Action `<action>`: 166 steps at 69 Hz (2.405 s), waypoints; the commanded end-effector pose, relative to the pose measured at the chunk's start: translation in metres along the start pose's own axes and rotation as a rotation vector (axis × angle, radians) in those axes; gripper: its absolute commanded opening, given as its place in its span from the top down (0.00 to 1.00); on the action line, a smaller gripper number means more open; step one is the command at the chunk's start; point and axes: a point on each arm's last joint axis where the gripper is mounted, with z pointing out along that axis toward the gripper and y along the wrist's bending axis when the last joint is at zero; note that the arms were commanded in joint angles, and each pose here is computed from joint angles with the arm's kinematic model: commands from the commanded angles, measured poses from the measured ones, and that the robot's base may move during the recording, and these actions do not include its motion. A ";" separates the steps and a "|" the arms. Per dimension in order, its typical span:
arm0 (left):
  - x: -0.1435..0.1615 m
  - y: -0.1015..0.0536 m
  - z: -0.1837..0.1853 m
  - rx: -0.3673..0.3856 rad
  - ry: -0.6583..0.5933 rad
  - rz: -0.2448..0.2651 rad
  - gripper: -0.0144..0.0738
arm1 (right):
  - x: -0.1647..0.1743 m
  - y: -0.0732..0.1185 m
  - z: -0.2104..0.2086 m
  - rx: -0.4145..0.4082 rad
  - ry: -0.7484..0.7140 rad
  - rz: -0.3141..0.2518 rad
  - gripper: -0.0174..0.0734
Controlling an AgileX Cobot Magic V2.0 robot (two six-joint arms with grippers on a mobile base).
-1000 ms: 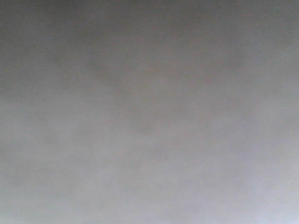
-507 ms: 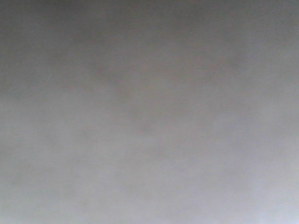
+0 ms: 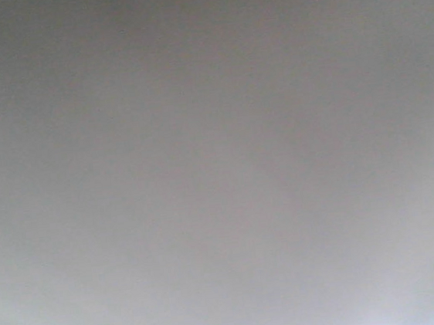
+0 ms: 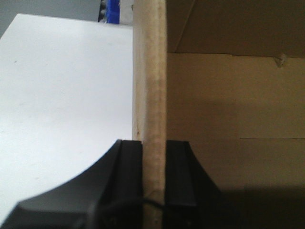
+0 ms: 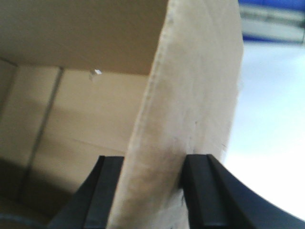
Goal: Grab box from left shelf to table start
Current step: 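Lower the box onto the white table and open both grippers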
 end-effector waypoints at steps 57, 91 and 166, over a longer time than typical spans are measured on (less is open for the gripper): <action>-0.130 0.002 0.179 -0.088 0.377 0.033 0.95 | -0.083 -0.046 0.188 0.305 0.526 0.015 0.74; -0.109 0.003 0.249 -0.019 0.490 0.051 0.95 | -0.080 -0.070 0.248 0.332 0.476 0.012 0.74; -0.153 -0.009 0.203 0.029 0.418 0.039 0.25 | -0.096 -0.058 0.192 0.359 0.385 -0.023 0.12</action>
